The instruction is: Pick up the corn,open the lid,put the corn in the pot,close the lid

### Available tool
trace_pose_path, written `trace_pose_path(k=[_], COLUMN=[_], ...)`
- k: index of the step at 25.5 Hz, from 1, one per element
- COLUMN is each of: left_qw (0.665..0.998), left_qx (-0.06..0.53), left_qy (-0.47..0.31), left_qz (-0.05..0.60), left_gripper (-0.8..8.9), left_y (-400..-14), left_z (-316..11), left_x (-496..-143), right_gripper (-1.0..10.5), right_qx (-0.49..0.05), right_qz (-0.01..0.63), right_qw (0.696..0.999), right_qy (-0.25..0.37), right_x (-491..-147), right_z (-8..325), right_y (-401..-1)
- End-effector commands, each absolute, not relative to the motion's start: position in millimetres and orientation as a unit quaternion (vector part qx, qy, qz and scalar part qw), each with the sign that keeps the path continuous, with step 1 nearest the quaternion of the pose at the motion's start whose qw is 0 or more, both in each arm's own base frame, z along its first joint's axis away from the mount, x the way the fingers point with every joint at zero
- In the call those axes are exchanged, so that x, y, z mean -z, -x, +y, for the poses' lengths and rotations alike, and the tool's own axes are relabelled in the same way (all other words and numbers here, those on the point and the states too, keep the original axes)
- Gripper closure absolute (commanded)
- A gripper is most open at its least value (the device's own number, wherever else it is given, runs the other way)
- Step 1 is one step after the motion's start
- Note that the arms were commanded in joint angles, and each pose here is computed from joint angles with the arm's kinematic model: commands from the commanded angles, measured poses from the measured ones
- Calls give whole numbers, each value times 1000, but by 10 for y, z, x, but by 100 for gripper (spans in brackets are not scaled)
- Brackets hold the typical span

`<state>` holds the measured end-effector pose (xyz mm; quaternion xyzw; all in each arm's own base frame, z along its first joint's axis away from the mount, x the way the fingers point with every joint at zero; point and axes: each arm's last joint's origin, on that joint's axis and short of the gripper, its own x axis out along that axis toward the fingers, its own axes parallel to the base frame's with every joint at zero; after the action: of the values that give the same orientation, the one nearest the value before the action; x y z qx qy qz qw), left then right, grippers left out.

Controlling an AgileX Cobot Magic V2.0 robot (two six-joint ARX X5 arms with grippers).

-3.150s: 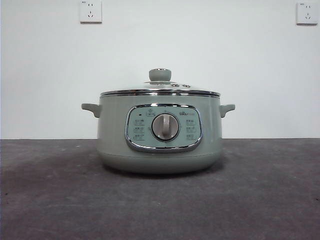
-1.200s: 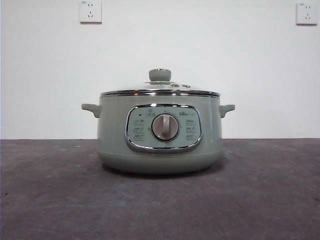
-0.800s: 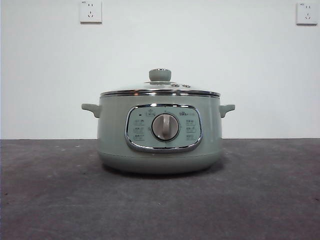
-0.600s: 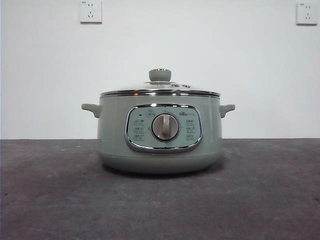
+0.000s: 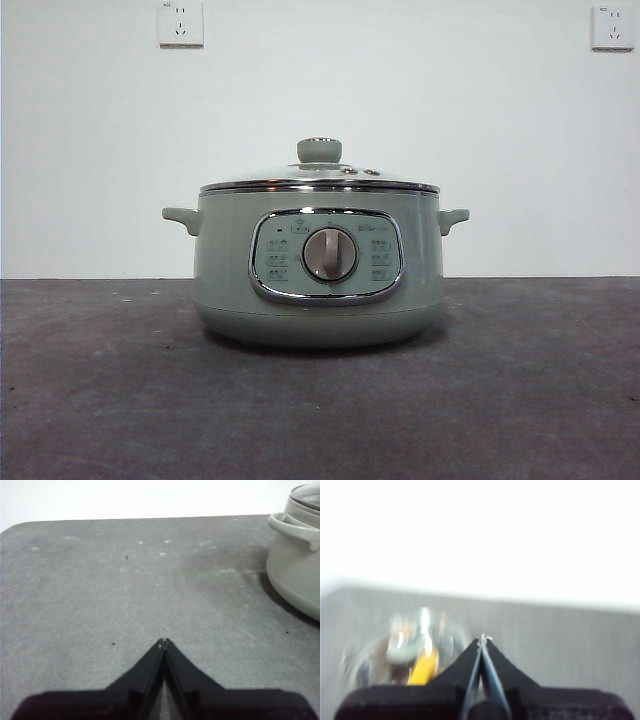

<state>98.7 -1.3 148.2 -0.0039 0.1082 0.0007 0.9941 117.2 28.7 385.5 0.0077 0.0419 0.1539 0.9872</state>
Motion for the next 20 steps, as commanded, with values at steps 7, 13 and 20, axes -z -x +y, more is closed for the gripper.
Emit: trace_pose_path(k=[7, 13, 20], left_qw=[994, 994, 994], left_qx=[0, 0, 0], left_qy=[7, 7, 7], left_qz=[112, 112, 112], left_gripper=[816, 816, 816], left_y=[-991, -991, -991], left_z=[-15, -15, -15], left_x=[-1450, -1449, -1449], right_gripper=[947, 947, 947], right_qx=[-33, -5, 7], right_qz=[51, 64, 103], right_qw=[998, 998, 995], right_qy=[2, 0, -7], right_x=[-2202, -1759, -1479], right_z=[65, 8, -14], right_y=[-1057, -1009, -961])
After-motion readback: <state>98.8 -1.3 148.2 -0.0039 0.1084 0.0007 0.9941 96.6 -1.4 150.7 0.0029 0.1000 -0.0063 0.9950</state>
